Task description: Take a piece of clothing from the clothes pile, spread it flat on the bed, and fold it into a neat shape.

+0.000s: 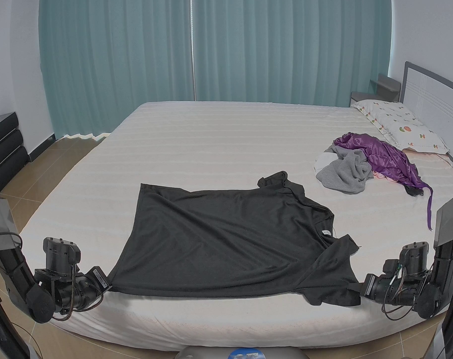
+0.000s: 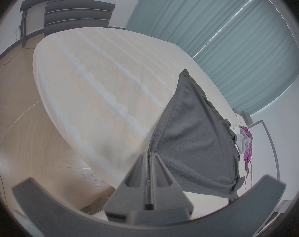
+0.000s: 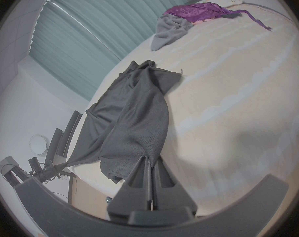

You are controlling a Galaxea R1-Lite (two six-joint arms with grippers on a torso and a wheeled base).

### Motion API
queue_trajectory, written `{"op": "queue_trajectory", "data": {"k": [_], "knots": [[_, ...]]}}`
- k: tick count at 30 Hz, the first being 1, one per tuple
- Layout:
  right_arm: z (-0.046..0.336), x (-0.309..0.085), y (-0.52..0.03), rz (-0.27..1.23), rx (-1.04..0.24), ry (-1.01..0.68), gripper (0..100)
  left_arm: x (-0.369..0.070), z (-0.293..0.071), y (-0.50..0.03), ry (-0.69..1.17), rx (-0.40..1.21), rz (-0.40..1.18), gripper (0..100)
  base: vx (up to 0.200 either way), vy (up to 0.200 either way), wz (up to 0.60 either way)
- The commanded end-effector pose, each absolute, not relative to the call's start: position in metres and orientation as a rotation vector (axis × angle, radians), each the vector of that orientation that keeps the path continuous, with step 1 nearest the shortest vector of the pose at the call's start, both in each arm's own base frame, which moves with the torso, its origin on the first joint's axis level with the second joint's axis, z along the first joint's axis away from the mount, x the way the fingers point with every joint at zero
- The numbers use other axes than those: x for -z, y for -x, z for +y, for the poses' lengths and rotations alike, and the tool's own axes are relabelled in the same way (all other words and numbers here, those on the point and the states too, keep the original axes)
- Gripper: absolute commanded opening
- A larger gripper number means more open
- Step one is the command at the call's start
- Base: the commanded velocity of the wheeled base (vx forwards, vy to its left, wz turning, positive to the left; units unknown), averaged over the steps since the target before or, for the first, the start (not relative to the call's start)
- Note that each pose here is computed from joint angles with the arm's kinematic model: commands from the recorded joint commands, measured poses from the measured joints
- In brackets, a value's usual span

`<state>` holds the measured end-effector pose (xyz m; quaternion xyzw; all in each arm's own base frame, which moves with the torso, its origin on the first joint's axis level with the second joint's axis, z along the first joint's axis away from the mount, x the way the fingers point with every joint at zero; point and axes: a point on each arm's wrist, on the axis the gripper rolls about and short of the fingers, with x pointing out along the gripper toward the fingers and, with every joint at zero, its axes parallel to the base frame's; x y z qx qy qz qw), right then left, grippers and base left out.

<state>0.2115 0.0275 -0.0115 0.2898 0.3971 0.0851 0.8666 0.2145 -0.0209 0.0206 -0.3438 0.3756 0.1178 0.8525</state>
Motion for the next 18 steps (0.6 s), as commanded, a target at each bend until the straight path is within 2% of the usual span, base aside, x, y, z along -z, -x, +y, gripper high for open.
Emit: {"op": "queue_trajectory", "data": {"k": [1, 5, 18], "knots": [[0.025, -0.009, -0.197, 0.840, -0.205, -0.615, 0, -0.024, -0.021, -0.213, 0.723, -0.245, 0.779, 0, 0.000, 0.000, 0.00], [0.024, -0.025, -0.186, 0.856, -0.255, -0.636, 0, -0.024, -0.020, -0.207, 0.670, -0.228, 0.789, 0, 0.000, 0.000, 0.00], [0.021, -0.035, -0.162, 0.939, -0.239, -0.595, 0, -0.029, -0.019, -0.196, 0.612, -0.203, 0.793, 0, 0.000, 0.000, 0.00]]}}
